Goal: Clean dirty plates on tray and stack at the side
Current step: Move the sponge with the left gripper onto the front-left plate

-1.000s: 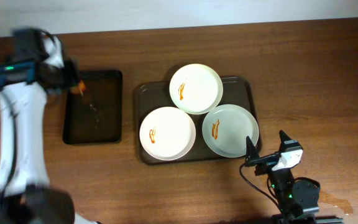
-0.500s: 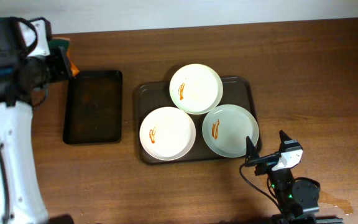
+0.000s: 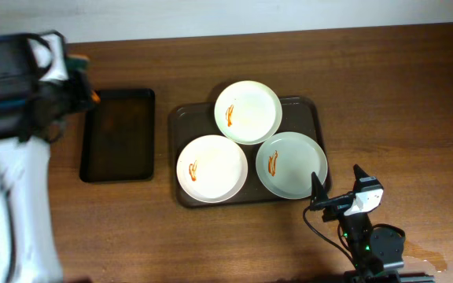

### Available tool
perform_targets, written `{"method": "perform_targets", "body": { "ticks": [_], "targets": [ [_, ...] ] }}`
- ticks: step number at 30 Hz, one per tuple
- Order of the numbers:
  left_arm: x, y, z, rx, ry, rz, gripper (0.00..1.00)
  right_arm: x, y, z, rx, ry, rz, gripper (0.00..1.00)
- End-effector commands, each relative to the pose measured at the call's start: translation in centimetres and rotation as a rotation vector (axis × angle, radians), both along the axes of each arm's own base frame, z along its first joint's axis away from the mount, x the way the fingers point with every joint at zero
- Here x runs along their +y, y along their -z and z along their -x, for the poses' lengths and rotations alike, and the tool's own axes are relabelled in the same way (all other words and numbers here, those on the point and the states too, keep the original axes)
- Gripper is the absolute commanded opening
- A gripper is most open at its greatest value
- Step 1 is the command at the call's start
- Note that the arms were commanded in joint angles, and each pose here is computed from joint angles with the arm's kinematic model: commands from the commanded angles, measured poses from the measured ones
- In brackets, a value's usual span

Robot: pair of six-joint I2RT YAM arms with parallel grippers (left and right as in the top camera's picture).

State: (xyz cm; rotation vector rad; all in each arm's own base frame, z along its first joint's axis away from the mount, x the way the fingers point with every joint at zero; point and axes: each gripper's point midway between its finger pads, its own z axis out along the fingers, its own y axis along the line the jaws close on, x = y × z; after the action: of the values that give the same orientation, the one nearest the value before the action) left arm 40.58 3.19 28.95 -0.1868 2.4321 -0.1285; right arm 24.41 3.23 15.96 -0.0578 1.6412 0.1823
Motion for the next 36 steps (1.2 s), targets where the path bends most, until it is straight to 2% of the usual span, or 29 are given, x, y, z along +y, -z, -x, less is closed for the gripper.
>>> {"method": "perform_targets", "body": {
  "ticks": [1, 2, 4, 5, 6, 7, 8, 11, 13, 14, 15, 16, 17, 20, 23, 27, 28, 30, 31, 32, 33, 34, 36],
  "targets": [
    [0.2, 13.8, 1.3, 0.375, 0.004, 0.023, 0.00, 0.1, 0.3, 0.0, 0.006, -0.004, -0.003, 0.98],
    [0.0, 12.4, 1.2, 0.351, 0.010, 0.034, 0.00, 0.1, 0.3, 0.0, 0.006, -0.004, -0.003, 0.98],
    [-2.8, 3.3, 1.1, 0.158, 0.103, 0.143, 0.00, 0.1, 0.3, 0.0, 0.006, -0.004, -0.003, 0.98],
    [-3.8, -2.5, 1.6, 0.003, 0.148, 0.161, 0.00, 0.1, 0.3, 0.0, 0.006, -0.004, -0.003, 0.98],
    [-4.5, -6.0, 2.7, -0.095, 0.179, 0.166, 0.00, 0.1, 0.3, 0.0, 0.006, -0.004, -0.003, 0.98],
    [-5.2, -8.0, 4.2, -0.151, 0.203, 0.172, 0.00, 0.1, 0.3, 0.0, 0.006, -0.004, -0.003, 0.98],
    [-5.9, -8.3, 5.4, -0.144, 0.215, 0.176, 0.00, 0.1, 0.3, 0.0, 0.005, -0.004, -0.003, 0.98],
    [-9.1, -3.9, 6.7, 0.026, 0.278, 0.219, 0.00, 0.1, 0.3, 0.0, 0.005, -0.004, -0.003, 0.98],
    [-12.6, 4.6, 8.3, 0.277, 0.303, 0.276, 0.00, 0.1, 0.3, 0.0, 0.005, -0.004, -0.003, 0.98],
    [-13.9, 8.1, 9.1, 0.356, 0.307, 0.291, 0.00, 0.1, 0.3, 0.0, 0.006, -0.004, -0.003, 0.98],
    [-15.5, 12.3, 9.9, 0.427, 0.301, 0.310, 0.00, 0.1, 0.3, 0.0, 0.006, -0.004, -0.003, 0.98],
    [-16.4, 14.4, 10.4, 0.461, 0.295, 0.319, 0.00, 0.1, 0.3, 0.0, 0.005, -0.004, -0.003, 0.98],
    [-18.8, 18.1, 11.6, 0.497, 0.351, 0.320, 0.00, 0.1, 0.3, 0.0, 0.006, -0.004, -0.003, 0.98],
    [-22.8, 19.9, 12.1, 0.430, 0.460, 0.305, 0.00, 0.1, 0.3, 0.0, 0.006, -0.004, -0.003, 0.98],
    [-22.9, 21.3, 10.9, 0.361, 0.327, 0.160, 0.00, 0.1, 0.3, 0.0, 0.006, -0.004, -0.003, 0.98],
    [-25.3, 23.3, 10.2, 0.318, 0.365, 0.098, 0.00, 0.1, 0.3, 0.0, 0.006, -0.004, -0.003, 0.98],
    [-25.4, 24.2, 10.0, 0.332, 0.354, 0.098, 0.06, 0.1, 0.3, 0.0, 0.006, -0.004, -0.003, 0.98],
    [-25.1, 24.7, 9.8, 0.334, 0.343, 0.079, 0.28, 0.1, 0.3, 0.0, 0.006, -0.004, -0.003, 0.98],
    [-25.3, 24.3, 9.6, 0.323, 0.343, 0.080, 0.35, 0.1, 0.3, 0.0, 0.005, -0.004, -0.003, 0.98],
    [-25.5, 23.7, 9.2, 0.310, 0.345, 0.087, 0.43, 0.1, 0.3, 0.0, 0.006, -0.004, -0.003, 0.98],
    [-25.9, 21.8, 8.6, 0.274, 0.350, 0.102, 0.47, 0.1, 0.3, 0.0, 0.006, -0.004, -0.003, 0.98],
    [-26.3, 19.3, 8.0, 0.222, 0.375, 0.110, 0.55, 0.1, 0.3, 0.0, 0.005, -0.004, -0.003, 0.98],
    [-26.2, 13.3, 7.1, 0.086, 0.404, 0.109, 1.00, 0.1, 0.3, 0.0, 0.006, -0.004, -0.003, 0.98]
  ]
}}
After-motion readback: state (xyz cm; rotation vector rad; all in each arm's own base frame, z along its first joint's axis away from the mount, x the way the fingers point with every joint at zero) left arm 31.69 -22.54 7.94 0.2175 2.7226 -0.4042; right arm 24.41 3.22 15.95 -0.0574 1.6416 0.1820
